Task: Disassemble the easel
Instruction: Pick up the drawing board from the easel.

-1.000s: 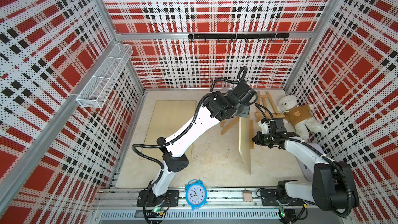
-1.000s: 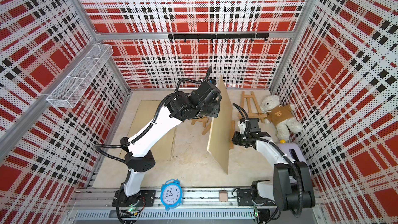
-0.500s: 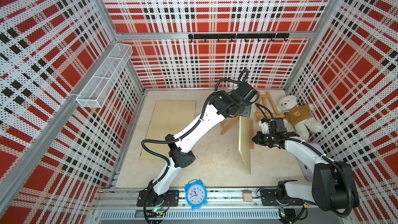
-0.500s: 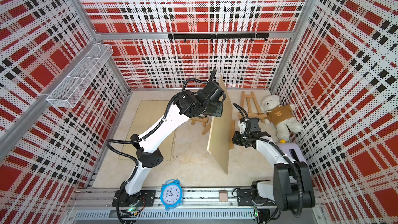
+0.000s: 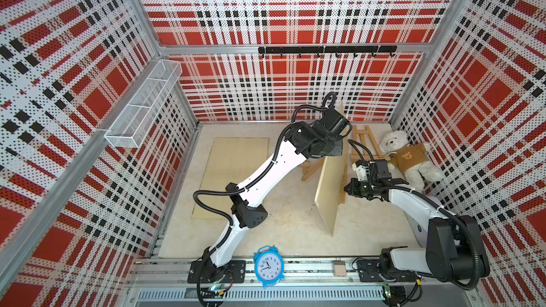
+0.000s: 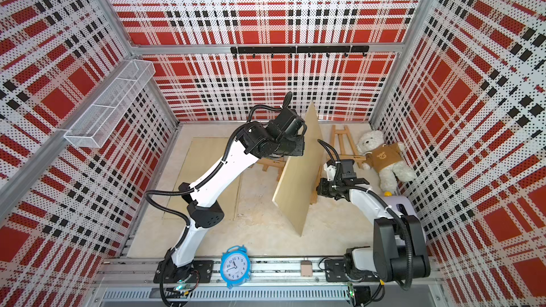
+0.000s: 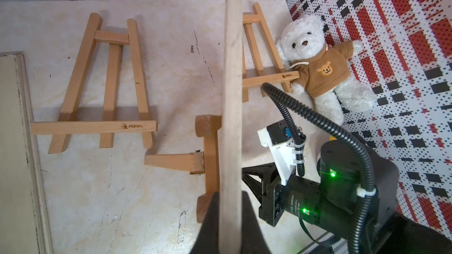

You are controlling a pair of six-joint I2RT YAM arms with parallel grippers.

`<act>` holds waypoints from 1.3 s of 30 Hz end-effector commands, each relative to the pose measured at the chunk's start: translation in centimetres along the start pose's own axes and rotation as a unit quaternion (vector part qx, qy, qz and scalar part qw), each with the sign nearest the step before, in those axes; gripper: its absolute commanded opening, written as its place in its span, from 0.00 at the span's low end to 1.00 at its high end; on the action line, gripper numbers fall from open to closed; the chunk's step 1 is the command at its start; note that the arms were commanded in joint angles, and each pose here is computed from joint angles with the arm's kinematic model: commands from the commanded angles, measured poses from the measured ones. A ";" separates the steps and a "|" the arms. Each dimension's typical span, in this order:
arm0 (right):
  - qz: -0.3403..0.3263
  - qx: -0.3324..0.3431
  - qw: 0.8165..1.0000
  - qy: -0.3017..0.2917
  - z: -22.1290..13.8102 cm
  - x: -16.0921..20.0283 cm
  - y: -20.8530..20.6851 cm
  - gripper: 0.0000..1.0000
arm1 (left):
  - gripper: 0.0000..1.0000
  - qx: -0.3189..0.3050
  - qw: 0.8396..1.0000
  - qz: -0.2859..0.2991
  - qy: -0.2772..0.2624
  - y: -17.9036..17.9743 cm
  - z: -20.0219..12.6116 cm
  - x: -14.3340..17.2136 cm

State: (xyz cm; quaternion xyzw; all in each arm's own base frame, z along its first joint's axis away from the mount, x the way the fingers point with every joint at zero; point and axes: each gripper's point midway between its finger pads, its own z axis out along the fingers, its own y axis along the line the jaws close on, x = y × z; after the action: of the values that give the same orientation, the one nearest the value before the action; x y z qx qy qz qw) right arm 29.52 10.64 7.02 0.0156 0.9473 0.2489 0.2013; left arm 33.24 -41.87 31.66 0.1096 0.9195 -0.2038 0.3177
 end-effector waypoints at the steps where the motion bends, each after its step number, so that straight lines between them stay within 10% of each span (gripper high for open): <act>1: 0.006 0.012 0.998 0.061 1.9 3.3 -1.0 0.00 | 0.00 -0.029 0.999 0.019 -0.013 0.9 -0.7 -0.2; 10: -0.002 0.006 0.999 0.040 1.1 2.0 -0.2 0.03 | 0.00 -0.005 0.994 0.017 -0.111 0.0 -7.4 -4.0; 17: -0.007 -0.008 1.000 0.014 -0.3 0.9 0.9 0.29 | 0.00 0.026 0.984 0.013 -0.178 -0.4 -13.4 -6.2; 26: -0.042 -0.067 0.993 -0.086 -7.8 -2.6 5.6 0.39 | 0.00 0.093 0.964 0.006 -0.249 -0.9 -20.8 -8.0; 39: -0.068 -0.375 0.914 -0.138 -15.7 -4.1 17.2 0.52 | 0.00 0.124 0.935 -0.060 -0.327 7.7 -30.2 -6.2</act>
State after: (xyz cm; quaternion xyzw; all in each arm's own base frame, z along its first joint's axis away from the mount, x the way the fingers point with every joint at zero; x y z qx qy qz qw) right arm 26.60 16.46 25.98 -0.0587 0.7939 0.5057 0.3324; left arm 24.60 -25.27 45.86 0.0907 0.8350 -0.2680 0.4720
